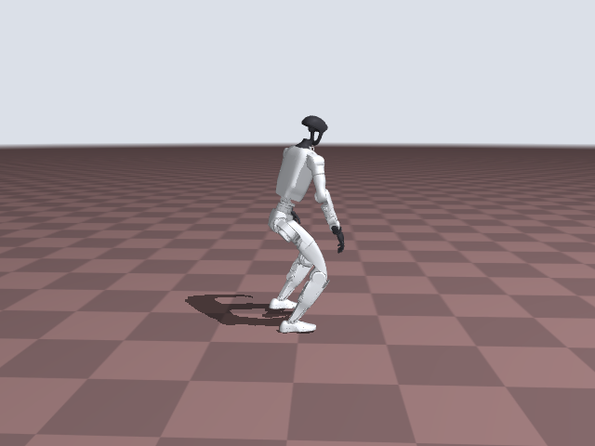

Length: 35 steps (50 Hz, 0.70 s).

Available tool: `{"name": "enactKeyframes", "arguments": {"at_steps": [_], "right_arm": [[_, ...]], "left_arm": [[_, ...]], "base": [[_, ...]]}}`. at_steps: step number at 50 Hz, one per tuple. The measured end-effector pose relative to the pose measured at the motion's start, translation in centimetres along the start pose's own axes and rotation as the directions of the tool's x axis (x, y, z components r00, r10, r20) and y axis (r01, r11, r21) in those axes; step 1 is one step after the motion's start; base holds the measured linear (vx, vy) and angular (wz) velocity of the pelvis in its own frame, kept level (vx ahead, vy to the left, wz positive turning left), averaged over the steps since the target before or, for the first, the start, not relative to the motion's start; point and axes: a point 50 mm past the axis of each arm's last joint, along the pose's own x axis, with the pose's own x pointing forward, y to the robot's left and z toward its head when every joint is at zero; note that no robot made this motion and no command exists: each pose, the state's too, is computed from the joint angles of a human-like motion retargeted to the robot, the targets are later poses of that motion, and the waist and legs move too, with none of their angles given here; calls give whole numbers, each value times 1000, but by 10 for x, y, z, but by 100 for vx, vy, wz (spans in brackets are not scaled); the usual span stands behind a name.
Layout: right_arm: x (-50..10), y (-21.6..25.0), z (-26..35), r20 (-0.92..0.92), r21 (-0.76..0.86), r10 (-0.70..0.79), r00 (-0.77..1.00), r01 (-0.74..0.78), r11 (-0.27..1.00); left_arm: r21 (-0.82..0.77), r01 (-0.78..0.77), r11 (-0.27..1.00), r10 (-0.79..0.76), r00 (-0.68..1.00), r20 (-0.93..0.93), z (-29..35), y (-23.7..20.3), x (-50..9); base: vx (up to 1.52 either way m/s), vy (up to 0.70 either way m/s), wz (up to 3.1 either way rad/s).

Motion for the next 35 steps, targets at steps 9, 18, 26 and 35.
{"name": "enactKeyframes", "arguments": {"at_steps": [9,18,26,35], "right_arm": [[-9,32,-19,-74,31,87,994,-85,996],[-16,54,-36,-170,79,178,969,-166,983],[-20,62,-41,-185,104,203,961,-186,977],[-30,78,-51,-207,141,277,938,-251,958]], "left_arm": [[-41,69,997,-72,993,-93,-29,-30,-11],[83,191,978,-189,981,-35,-7,-50,-7],[174,146,974,-153,988,28,12,-31,-1],[115,126,985,-131,991,32,12,-18,0]], "base": [[0,10,0],[-7,21,1],[-15,13,-11],[-16,-5,33]]}}
